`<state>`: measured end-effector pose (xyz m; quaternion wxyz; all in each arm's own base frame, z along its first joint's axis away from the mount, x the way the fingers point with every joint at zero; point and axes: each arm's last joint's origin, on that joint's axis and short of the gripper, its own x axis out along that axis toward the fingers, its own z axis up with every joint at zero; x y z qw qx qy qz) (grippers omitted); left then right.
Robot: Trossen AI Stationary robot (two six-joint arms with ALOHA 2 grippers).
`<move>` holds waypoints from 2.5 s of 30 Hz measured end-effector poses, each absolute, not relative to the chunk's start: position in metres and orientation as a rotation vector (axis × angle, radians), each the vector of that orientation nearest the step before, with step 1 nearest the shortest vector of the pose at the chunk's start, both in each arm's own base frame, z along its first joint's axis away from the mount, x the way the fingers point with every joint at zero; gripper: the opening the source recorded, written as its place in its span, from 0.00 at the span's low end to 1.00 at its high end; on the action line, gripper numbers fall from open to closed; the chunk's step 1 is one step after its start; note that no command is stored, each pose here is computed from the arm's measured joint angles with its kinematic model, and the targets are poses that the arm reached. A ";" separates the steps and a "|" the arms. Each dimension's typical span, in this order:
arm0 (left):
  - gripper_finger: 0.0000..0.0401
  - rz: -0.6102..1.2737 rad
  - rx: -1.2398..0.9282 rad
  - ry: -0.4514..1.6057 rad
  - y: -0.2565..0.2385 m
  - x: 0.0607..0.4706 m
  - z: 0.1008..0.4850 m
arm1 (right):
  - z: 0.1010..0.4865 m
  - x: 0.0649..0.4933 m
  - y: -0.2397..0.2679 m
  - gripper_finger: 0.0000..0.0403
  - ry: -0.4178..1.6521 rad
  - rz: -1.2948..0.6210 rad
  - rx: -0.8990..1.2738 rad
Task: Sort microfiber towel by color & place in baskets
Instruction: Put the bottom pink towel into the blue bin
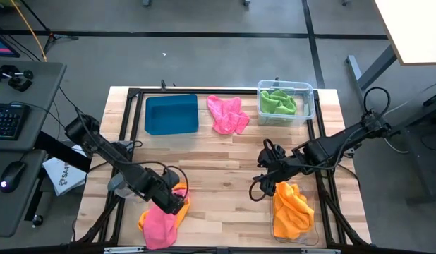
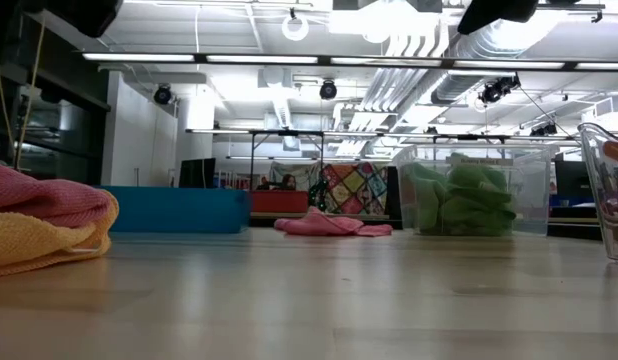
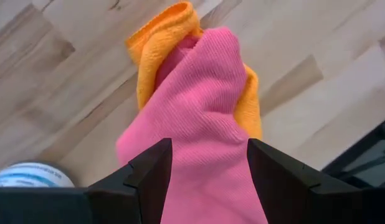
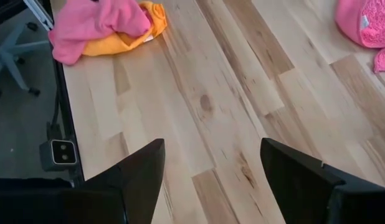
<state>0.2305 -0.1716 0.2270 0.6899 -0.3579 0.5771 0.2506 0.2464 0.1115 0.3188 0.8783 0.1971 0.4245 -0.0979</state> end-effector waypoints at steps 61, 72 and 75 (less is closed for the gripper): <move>0.00 1.106 -0.069 0.419 0.077 0.207 0.360 | 0.319 0.255 0.090 0.65 0.829 -0.354 0.492; 0.00 1.264 -0.186 0.451 0.076 0.189 0.235 | 0.319 0.255 0.091 0.65 0.812 -0.390 0.574; 0.00 1.305 -0.158 0.418 0.077 0.183 0.242 | 0.320 0.254 0.093 0.65 0.810 -0.390 0.585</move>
